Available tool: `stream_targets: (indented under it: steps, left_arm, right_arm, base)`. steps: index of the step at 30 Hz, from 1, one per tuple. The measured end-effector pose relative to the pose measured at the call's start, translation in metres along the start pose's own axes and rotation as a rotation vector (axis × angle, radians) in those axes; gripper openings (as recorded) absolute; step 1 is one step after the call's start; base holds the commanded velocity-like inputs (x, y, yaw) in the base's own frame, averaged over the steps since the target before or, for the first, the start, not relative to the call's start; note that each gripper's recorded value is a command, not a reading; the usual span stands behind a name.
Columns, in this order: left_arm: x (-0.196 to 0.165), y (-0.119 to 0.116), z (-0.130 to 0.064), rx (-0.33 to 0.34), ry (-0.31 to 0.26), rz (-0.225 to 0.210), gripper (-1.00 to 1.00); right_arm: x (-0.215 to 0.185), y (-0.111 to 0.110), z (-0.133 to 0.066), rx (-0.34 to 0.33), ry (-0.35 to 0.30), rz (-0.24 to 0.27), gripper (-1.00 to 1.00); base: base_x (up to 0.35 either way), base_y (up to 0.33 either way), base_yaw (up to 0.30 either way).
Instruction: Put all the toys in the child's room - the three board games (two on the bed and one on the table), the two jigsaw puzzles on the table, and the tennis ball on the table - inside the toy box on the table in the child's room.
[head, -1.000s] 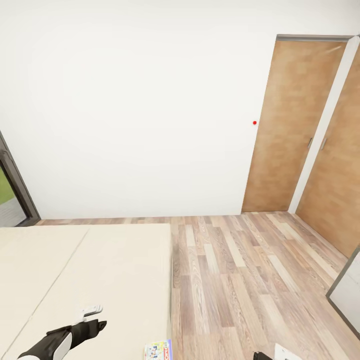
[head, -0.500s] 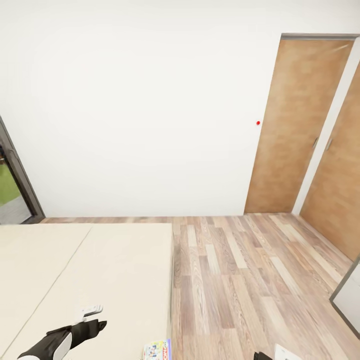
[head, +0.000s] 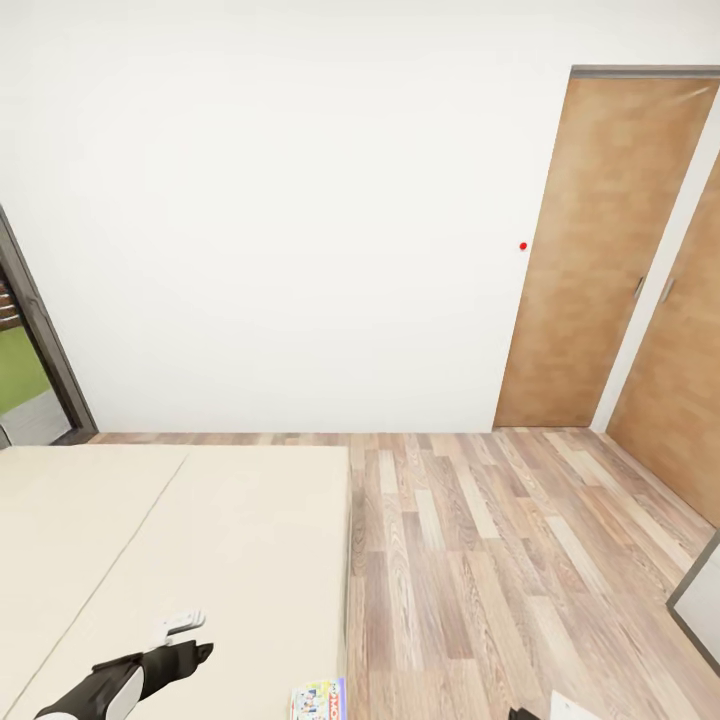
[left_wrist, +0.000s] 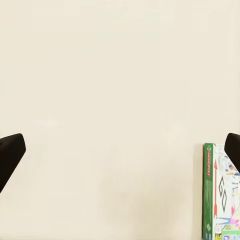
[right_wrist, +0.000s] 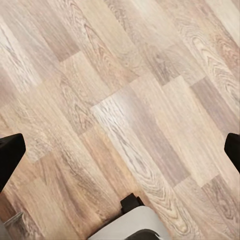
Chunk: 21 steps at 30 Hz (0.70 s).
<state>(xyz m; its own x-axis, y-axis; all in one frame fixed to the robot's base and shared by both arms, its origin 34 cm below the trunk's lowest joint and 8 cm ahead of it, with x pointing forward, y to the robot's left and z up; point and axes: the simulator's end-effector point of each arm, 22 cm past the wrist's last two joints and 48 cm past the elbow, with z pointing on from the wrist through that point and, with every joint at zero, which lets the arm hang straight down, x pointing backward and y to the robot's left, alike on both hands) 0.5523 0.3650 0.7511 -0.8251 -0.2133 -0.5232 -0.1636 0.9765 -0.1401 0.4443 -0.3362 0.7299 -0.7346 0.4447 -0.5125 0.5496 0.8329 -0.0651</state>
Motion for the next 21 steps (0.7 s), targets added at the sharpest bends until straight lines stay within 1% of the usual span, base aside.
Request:
stream_targets:
  steps: [11,14,21]
  left_arm:
    - [0.0009,-0.0002,0.0001,0.0,0.001,0.0,1.0]
    - [0.0008,-0.0003,0.0001,0.0,0.001,0.0,1.0]
    - [0.0009,-0.0006,0.0001,0.001,0.001,0.0,1.0]
  right_arm:
    - [-0.0006,-0.0016,0.0008,0.003,-0.011,0.007,1.0]
    - [-0.0006,-0.0018,0.0009,0.003,-0.011,0.007,1.0]
    - [0.0014,-0.0028,0.0014,0.006,-0.008,0.005,1.0]
  base:
    - [0.0,-0.014,0.0]
    - [0.0,-0.139,0.0]
    - [0.0,-0.235,0.001]
